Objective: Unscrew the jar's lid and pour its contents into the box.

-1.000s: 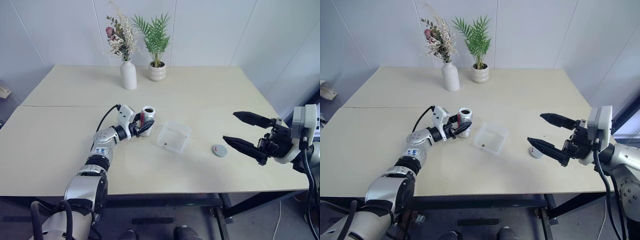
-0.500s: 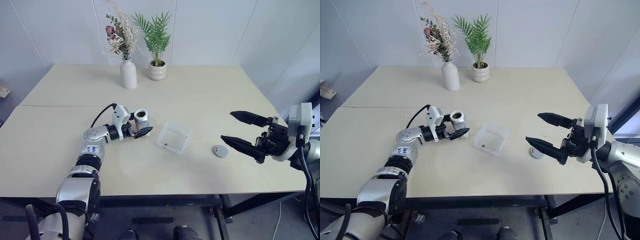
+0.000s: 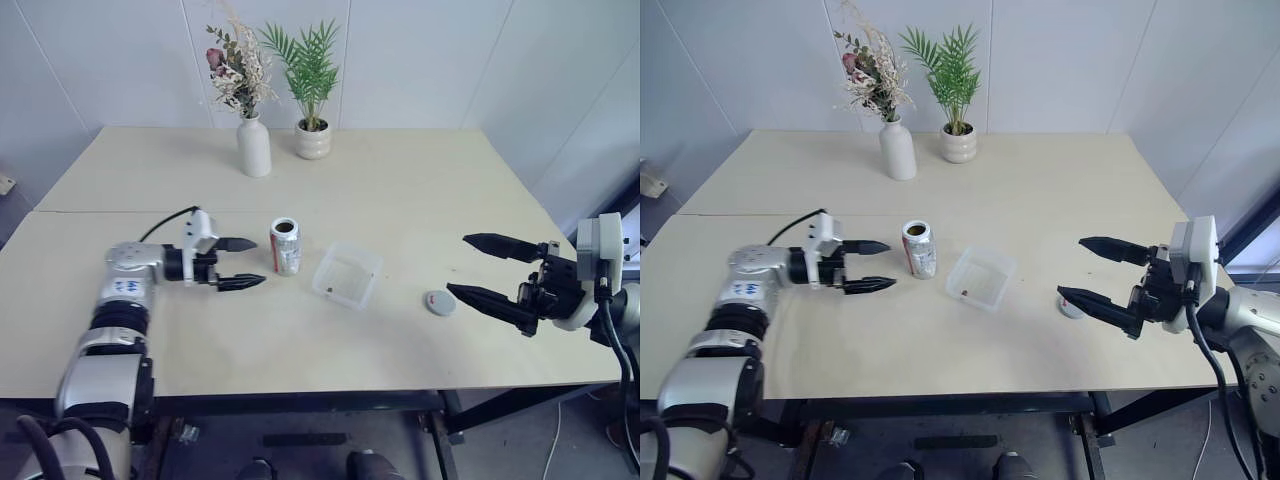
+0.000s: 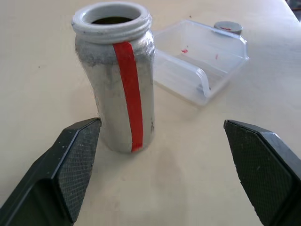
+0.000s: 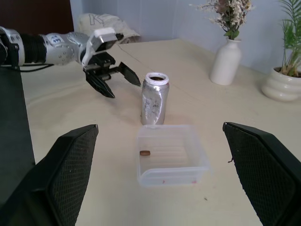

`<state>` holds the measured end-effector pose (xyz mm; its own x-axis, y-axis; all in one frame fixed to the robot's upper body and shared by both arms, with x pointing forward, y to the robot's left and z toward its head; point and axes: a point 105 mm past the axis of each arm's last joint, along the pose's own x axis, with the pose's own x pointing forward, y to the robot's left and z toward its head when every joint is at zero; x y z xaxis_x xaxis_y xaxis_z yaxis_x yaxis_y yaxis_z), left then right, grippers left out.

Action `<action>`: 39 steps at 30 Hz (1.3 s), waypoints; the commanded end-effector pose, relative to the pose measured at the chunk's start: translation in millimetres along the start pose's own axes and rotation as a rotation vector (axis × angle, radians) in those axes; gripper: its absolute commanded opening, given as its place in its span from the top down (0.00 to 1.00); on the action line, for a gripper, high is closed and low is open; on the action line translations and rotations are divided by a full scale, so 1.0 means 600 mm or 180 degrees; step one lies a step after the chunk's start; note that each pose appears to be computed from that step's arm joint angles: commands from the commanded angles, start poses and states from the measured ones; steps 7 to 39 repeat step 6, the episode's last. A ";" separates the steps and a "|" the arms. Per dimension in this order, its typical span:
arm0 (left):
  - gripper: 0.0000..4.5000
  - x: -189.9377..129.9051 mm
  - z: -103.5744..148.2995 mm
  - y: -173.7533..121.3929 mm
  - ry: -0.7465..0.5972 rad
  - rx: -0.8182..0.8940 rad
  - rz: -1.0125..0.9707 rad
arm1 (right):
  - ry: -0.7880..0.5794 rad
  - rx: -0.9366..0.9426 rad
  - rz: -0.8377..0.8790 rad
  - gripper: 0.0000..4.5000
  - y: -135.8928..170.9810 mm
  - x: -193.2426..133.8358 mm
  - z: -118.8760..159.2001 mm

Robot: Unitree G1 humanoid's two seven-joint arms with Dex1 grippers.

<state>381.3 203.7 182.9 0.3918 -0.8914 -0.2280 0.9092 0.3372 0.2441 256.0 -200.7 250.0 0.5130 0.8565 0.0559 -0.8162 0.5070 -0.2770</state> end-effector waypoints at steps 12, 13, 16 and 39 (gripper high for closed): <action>0.01 -0.093 0.061 0.001 -0.0666 0.0137 -0.0079 | 0.0002 -0.0214 0.0006 0.00 0.007 -0.022 0.029; 0.01 -0.093 0.061 0.001 -0.0666 0.0137 -0.0079 | 0.0002 -0.0214 0.0006 0.00 0.007 -0.022 0.029; 0.01 -0.093 0.061 0.001 -0.0666 0.0137 -0.0079 | 0.0002 -0.0214 0.0006 0.00 0.007 -0.022 0.029; 0.01 -0.093 0.061 0.001 -0.0666 0.0137 -0.0079 | 0.0002 -0.0214 0.0006 0.00 0.007 -0.022 0.029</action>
